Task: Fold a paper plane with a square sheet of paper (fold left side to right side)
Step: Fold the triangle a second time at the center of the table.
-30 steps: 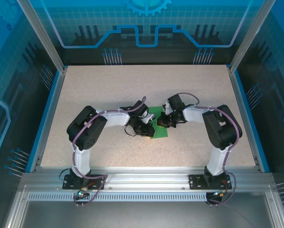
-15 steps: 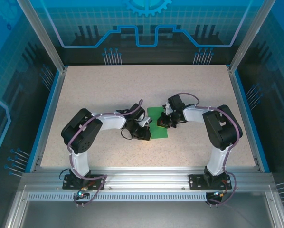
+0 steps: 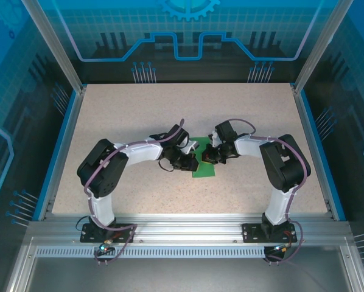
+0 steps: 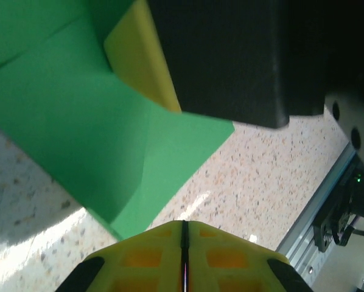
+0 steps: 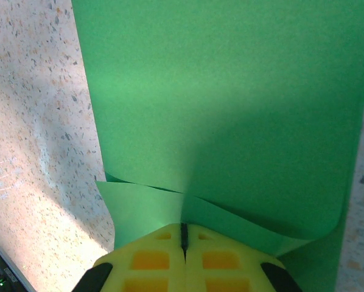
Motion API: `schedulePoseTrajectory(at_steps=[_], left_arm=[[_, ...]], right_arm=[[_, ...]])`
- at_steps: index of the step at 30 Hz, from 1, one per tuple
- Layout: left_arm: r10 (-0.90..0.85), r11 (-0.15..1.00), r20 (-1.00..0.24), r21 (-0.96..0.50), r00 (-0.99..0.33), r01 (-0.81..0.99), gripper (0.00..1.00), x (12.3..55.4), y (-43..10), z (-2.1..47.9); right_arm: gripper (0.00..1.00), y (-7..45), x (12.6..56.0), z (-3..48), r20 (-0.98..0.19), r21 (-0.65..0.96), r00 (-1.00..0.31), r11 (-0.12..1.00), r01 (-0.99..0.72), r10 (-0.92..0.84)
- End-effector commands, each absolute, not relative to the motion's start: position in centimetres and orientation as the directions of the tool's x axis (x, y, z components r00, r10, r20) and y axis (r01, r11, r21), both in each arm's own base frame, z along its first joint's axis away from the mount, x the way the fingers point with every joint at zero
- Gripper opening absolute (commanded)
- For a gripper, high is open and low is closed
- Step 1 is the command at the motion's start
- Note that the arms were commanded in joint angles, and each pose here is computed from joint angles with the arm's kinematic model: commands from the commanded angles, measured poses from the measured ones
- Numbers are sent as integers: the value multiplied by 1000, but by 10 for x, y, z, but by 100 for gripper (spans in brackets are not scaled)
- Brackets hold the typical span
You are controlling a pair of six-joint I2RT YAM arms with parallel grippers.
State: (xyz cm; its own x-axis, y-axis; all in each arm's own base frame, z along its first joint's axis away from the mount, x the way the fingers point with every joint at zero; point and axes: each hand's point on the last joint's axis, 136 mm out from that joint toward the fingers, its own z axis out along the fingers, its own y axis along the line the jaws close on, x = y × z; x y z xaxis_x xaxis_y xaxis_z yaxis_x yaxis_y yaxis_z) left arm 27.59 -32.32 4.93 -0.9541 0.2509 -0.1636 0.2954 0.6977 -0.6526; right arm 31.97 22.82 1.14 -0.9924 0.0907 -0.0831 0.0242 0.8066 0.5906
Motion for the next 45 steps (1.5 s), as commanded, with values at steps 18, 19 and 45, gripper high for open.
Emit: schedulePoseTrajectory(at_steps=[18,19,45], left_arm=[[254,800,-48,-551,-966,238,3,268,-302,-2],[255,802,-49,-547,-966,240,3,269,-302,-2],[278,833,-44,-487,-960,263,0,264,-300,-7]], right_arm=[[0,217,313,38,-163,590,-984,807,-39,72],[0,218,311,40,-162,592,-985,805,-45,64],[0,251,286,27,-96,626,-995,776,-83,-29]])
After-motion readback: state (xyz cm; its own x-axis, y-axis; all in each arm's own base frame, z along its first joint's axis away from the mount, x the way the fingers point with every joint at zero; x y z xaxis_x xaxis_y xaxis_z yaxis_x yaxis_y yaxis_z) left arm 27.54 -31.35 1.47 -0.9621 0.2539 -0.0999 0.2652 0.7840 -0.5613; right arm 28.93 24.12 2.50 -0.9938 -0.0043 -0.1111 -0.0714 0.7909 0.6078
